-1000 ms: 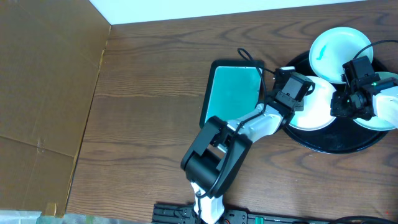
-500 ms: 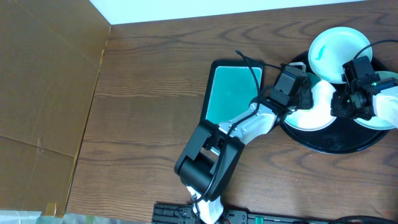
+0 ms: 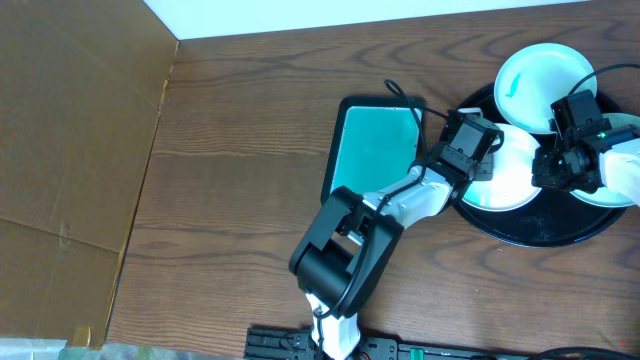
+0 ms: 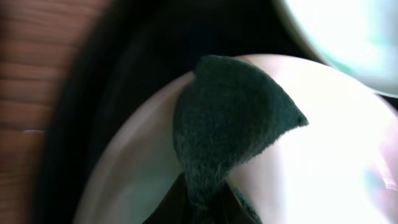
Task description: Clean dirty plates on tray and stack at the side
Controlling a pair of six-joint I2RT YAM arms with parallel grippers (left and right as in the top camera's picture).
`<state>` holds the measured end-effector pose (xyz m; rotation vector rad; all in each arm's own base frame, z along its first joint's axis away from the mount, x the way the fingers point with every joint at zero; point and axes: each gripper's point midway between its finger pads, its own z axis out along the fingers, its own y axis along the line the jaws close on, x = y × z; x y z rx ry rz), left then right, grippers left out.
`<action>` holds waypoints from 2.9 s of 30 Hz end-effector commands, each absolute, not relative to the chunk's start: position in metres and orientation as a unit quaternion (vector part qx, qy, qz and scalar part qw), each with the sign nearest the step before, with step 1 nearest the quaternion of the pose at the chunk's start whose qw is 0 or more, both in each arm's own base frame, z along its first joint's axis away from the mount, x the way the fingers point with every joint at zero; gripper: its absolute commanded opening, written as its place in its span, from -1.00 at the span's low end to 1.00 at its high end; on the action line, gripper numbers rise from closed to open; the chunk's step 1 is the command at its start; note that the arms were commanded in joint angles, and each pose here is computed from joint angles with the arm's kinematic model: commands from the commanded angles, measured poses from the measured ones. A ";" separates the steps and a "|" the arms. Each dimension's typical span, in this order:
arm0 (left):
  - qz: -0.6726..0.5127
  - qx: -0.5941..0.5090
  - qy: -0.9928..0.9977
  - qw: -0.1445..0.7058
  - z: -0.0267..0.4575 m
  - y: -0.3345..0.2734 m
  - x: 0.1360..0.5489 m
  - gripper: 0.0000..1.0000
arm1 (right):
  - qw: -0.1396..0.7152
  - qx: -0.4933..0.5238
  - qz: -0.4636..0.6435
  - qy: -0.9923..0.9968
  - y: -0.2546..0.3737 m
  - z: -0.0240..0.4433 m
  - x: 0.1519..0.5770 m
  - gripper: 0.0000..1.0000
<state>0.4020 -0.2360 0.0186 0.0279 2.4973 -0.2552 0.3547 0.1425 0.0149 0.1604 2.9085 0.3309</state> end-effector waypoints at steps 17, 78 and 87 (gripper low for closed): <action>-0.145 0.002 0.901 0.409 0.168 -0.196 0.397 -0.85 | 0.138 -0.013 0.088 0.986 0.140 0.030 0.363 -0.98; -0.075 -0.103 0.919 0.374 0.171 -0.085 0.390 -0.85 | 0.179 0.034 0.057 0.982 0.148 0.010 0.393 -0.98; -0.075 -0.103 0.919 0.374 0.171 -0.085 0.391 -0.85 | 0.280 -0.047 0.012 0.959 0.145 0.092 0.399 -0.97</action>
